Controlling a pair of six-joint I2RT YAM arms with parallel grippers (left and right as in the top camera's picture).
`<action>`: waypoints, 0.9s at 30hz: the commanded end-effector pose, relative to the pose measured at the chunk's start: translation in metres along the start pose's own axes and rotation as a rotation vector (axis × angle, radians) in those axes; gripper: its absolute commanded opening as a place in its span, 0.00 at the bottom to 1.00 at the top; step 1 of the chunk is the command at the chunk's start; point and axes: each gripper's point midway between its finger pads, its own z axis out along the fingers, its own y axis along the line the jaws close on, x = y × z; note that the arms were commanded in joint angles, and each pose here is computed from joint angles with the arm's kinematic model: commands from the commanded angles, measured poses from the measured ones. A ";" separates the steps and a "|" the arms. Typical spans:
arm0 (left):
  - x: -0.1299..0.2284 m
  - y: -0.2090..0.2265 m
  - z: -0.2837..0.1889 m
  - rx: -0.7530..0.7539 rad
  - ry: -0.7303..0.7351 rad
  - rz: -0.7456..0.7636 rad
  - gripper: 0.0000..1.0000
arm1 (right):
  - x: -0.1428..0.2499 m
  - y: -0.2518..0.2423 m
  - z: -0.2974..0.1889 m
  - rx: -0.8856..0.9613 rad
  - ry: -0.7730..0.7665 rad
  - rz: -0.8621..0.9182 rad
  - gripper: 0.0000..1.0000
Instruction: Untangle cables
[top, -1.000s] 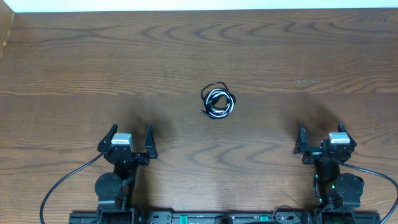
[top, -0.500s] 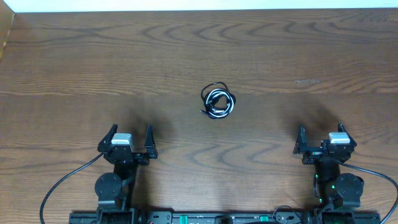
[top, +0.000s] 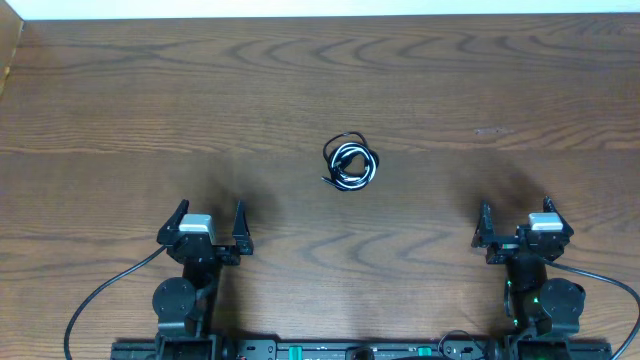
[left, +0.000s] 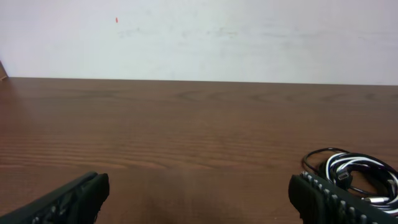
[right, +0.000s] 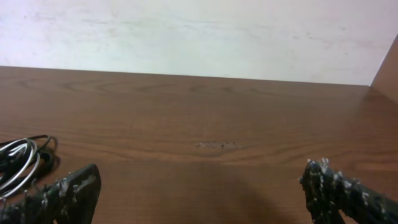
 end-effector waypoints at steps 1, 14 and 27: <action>0.015 -0.001 0.001 0.007 0.046 0.010 0.98 | 0.001 -0.004 0.000 0.018 0.003 -0.007 0.99; 0.015 -0.001 0.001 0.007 0.046 0.011 0.97 | 0.001 -0.005 0.000 0.024 0.001 -0.013 0.99; 0.006 -0.001 0.001 0.008 0.009 0.019 0.98 | -0.068 0.064 -0.023 -0.409 -0.268 0.102 0.99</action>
